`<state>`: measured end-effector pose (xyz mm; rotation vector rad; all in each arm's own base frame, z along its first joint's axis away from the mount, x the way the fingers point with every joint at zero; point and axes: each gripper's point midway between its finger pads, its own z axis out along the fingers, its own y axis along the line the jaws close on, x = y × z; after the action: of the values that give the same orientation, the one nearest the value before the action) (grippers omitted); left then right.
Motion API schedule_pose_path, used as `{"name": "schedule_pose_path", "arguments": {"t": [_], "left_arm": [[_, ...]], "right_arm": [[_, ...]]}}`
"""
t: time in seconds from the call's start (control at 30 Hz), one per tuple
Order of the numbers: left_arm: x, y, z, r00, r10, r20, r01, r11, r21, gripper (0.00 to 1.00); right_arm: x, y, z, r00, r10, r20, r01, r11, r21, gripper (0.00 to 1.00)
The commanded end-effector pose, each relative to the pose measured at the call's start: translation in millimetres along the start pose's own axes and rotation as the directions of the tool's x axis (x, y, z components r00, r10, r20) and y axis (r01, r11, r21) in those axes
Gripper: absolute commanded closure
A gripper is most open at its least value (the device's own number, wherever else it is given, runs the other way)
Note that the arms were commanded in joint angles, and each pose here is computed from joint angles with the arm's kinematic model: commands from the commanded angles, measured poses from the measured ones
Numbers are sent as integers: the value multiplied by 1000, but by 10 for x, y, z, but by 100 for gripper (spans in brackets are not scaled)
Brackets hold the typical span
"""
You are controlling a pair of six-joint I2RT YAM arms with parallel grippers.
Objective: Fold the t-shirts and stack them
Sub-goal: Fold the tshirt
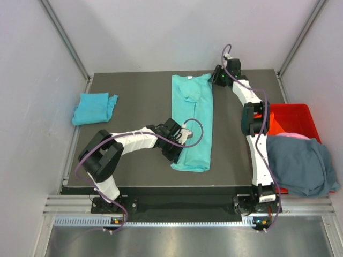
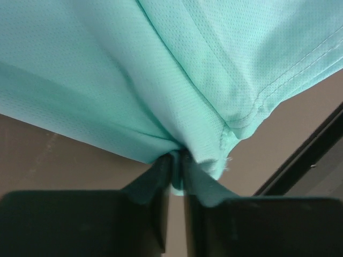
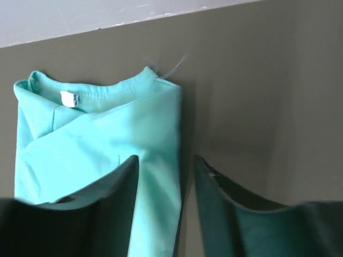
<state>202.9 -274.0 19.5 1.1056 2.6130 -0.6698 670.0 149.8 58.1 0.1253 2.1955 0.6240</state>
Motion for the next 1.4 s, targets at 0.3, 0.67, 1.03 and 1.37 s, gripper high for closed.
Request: {"name": "schedule_pose_path", "arguments": {"t": [0.3,0.67,1.03,1.37], "left_arm": [[-136,-88,-376,996,38,75,-37,999,-18,30],[-280,469,-604,906,-342,248,351,936,8,32],[-312,517,-758,799,-505,326,465,863,197,40],[-194,443,-587,784,-573,240,516,816,261,46]], "right_arm": [[-280,413,-1242,987,-123,104,128,991,-45,35],[1082,694,-2238,978,85,-190,-124,971,-204,41],[2301,625,-2736,839,123,-531,-247,954,-170,48],[2807,594,-3131,723,146,-676,-297,948,-113,45]]}}
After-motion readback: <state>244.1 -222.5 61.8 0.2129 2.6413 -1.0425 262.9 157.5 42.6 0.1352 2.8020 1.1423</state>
